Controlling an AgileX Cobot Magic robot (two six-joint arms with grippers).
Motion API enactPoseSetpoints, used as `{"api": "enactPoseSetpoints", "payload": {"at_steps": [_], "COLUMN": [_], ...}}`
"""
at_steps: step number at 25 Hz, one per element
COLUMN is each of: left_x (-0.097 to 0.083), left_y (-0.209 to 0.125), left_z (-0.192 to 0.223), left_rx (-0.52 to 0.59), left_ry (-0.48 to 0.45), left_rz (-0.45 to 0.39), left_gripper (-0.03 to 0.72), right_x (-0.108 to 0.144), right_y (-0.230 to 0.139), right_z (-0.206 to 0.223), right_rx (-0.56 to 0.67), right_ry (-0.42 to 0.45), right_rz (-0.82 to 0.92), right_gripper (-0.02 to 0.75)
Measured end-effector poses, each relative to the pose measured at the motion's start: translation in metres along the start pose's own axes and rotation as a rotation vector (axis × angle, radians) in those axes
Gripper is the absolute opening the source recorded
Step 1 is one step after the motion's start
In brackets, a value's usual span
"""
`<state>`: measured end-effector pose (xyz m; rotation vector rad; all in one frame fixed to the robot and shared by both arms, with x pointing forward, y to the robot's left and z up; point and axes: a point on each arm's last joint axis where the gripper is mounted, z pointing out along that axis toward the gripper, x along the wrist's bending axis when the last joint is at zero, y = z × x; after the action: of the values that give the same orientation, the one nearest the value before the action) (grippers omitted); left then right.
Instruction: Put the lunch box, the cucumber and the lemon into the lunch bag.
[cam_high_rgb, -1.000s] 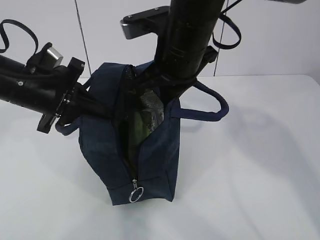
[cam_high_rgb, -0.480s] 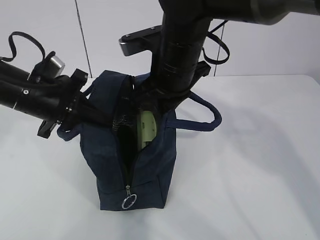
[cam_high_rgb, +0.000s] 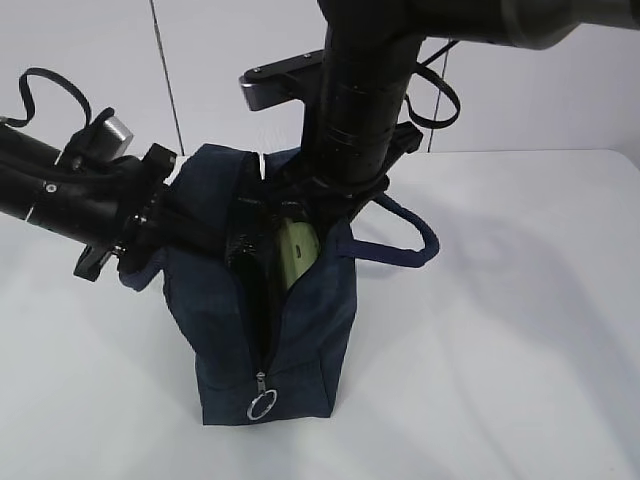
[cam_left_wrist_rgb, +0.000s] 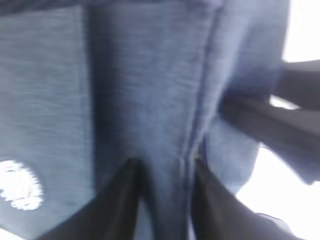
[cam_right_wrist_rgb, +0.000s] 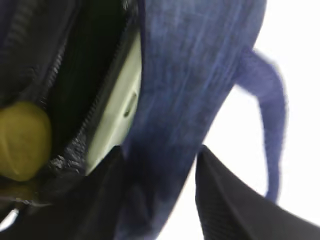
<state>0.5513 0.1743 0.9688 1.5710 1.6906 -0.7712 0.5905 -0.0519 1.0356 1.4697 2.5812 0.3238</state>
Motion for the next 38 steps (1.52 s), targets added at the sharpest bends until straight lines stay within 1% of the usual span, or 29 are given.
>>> {"api": "enactPoseSetpoints", "payload": {"at_steps": [3,5,7,11,15,17,22,25,31,33,38], "left_x": [-0.002,-0.005,-0.007,-0.013,-0.028,-0.032,-0.03,-0.024,-0.011,-0.012,-0.024], "left_y": [0.0,0.0,0.0,0.002,0.006,0.008,0.006,0.006,0.013,0.013,0.012], "left_z": [0.0,0.0,0.0,-0.002,-0.008,-0.01,-0.01,-0.013,-0.029,-0.034,-0.043], "left_rx": [0.007,0.003,0.002,0.015,0.05,0.057,0.087,0.098,0.063,0.048,0.021], "left_ry": [-0.031,-0.059,-0.077,-0.104,-0.156,-0.164,-0.131,-0.094,-0.067,-0.066,-0.085], "left_rz": [-0.004,0.0,-0.001,0.023,0.074,0.091,0.098,0.091,0.057,0.058,0.083], "left_gripper": [0.194,0.218,0.251,0.316,0.333,0.336,0.337,0.337,0.337,0.337,0.335], "right_x": [0.0,0.0,0.0,-0.001,-0.001,-0.001,-0.002,-0.003,-0.006,-0.006,-0.006], "right_y": [-0.002,-0.001,0.004,0.016,0.023,0.023,0.019,0.016,0.005,0.001,-0.006], "right_z": [-0.001,-0.005,-0.013,-0.035,-0.049,-0.053,-0.071,-0.087,-0.125,-0.136,-0.155], "right_rx": [0.02,0.025,0.002,-0.082,-0.131,-0.143,-0.173,-0.204,-0.283,-0.306,-0.343], "right_ry": [-0.002,-0.003,-0.001,0.005,0.009,0.01,0.012,0.013,0.018,0.021,0.039], "right_rz": [0.0,0.001,0.003,0.005,0.008,0.008,0.002,-0.003,-0.009,-0.008,-0.017], "right_gripper": [0.279,0.32,0.339,0.346,0.346,0.346,0.347,0.347,0.347,0.347,0.347]}}
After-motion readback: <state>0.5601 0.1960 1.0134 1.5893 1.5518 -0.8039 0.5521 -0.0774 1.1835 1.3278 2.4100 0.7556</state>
